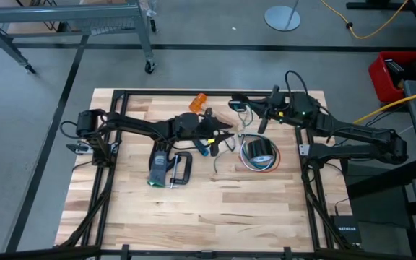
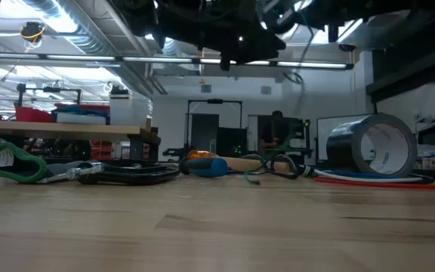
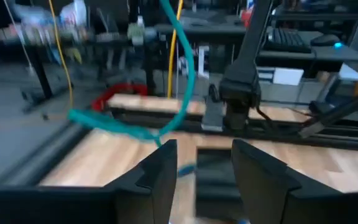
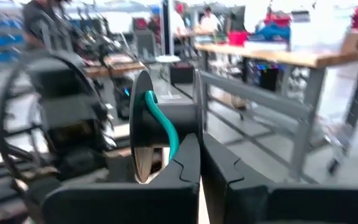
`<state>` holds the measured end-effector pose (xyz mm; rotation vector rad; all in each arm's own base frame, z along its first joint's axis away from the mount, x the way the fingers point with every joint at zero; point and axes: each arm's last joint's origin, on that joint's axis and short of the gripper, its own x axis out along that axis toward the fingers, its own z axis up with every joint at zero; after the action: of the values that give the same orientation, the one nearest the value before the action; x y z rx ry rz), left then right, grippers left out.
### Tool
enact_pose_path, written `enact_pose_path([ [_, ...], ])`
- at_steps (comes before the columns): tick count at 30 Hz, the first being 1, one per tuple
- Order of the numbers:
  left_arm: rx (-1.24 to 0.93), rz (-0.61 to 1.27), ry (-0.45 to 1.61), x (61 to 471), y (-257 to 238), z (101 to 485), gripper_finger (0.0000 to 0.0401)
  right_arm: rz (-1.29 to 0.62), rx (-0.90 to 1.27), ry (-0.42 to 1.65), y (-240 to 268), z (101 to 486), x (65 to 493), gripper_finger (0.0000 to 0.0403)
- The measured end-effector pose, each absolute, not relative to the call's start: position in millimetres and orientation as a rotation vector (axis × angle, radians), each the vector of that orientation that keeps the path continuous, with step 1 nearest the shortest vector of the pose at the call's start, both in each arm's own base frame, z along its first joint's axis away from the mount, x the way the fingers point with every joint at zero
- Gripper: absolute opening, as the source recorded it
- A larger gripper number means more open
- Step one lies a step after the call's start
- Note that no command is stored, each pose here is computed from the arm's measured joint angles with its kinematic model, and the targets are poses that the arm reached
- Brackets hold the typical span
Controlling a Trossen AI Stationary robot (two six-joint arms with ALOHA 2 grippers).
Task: Coil cords
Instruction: Coil the green wire onto the spool
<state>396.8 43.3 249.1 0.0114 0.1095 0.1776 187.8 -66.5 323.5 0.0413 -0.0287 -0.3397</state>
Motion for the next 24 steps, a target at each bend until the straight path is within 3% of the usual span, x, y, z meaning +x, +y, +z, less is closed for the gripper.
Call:
enact_pose_path([
  [4, 0.038, 0.18, 0.042, 403, 45, 245, 0.0147, -0.301, 0.03, -0.089, -65, 330, 188, 0.0001],
  [13, -0.015, 0.177, 0.109, 414, 45, 212, 0.0147, -0.299, 0.017, -0.158, -65, 336, 187, 0.0001],
  [24, -0.027, 0.133, 0.079, 417, 33, 212, 0.0147, -0.306, 0.01, -0.199, -65, 340, 186, 0.0001],
])
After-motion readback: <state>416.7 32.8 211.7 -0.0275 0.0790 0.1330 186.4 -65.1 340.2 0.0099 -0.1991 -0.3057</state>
